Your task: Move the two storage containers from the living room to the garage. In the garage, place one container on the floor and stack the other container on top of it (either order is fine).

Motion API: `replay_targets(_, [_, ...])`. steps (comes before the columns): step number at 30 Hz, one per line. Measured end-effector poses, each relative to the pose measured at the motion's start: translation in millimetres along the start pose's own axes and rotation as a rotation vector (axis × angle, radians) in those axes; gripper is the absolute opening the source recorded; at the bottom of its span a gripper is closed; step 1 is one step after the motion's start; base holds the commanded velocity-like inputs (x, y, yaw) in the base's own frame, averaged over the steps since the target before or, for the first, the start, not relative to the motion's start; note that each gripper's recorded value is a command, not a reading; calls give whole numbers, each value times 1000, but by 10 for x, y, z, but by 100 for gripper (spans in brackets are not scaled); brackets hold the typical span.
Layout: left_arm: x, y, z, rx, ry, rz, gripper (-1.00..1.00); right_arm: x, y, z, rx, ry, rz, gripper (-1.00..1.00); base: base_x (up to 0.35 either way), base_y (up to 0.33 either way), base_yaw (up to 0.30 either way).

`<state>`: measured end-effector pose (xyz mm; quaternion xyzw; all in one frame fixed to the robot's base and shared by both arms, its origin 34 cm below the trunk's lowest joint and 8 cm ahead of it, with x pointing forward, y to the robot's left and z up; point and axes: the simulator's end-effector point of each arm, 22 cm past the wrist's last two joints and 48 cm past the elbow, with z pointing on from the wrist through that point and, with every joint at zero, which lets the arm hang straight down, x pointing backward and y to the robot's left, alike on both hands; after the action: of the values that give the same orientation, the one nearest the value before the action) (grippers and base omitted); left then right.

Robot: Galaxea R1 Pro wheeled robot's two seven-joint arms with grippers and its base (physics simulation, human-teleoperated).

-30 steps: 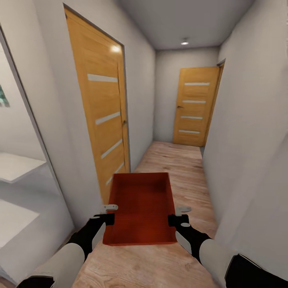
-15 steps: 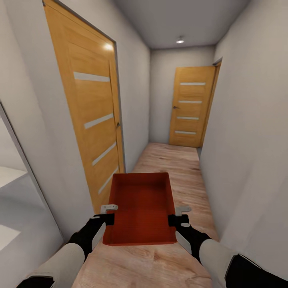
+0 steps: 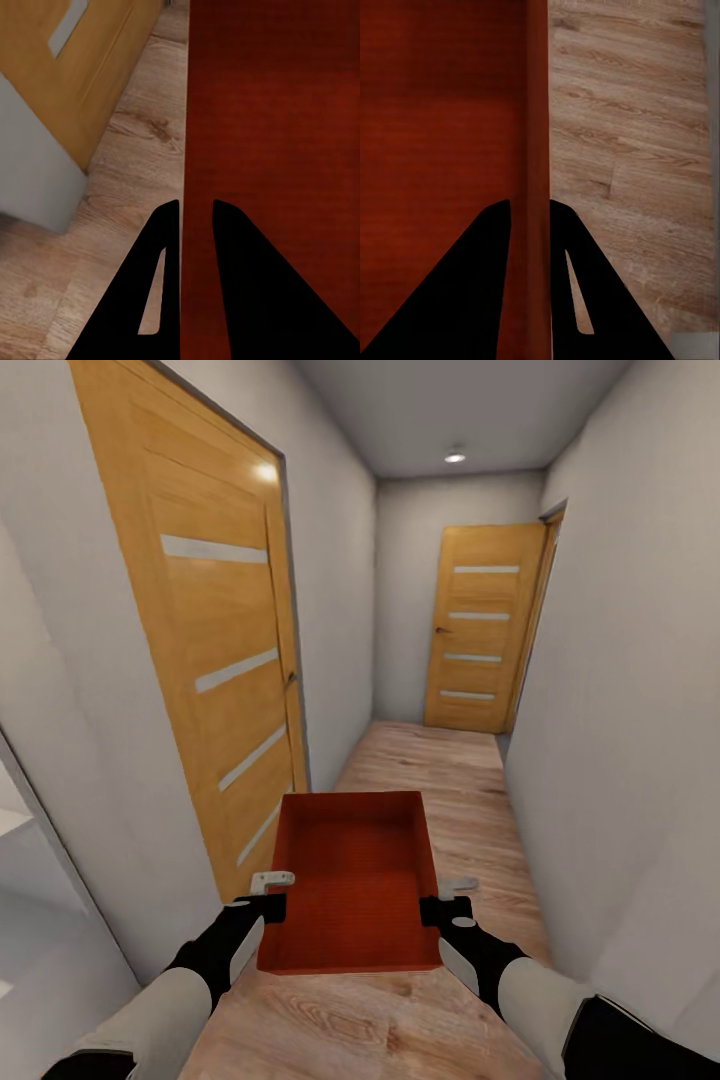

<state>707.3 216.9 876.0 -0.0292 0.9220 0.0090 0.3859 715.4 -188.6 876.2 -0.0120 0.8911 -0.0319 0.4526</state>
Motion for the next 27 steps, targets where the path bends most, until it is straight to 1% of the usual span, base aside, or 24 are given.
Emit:
replay_targets(15, [0,0,0,0,0,0,-100,0,0,0,0,0,0,-100,322,0,-6])
replay_targets(27, [0,-1,0,0,0,0,-100,1,-1,0,0,0,0,-100,322,0,-175])
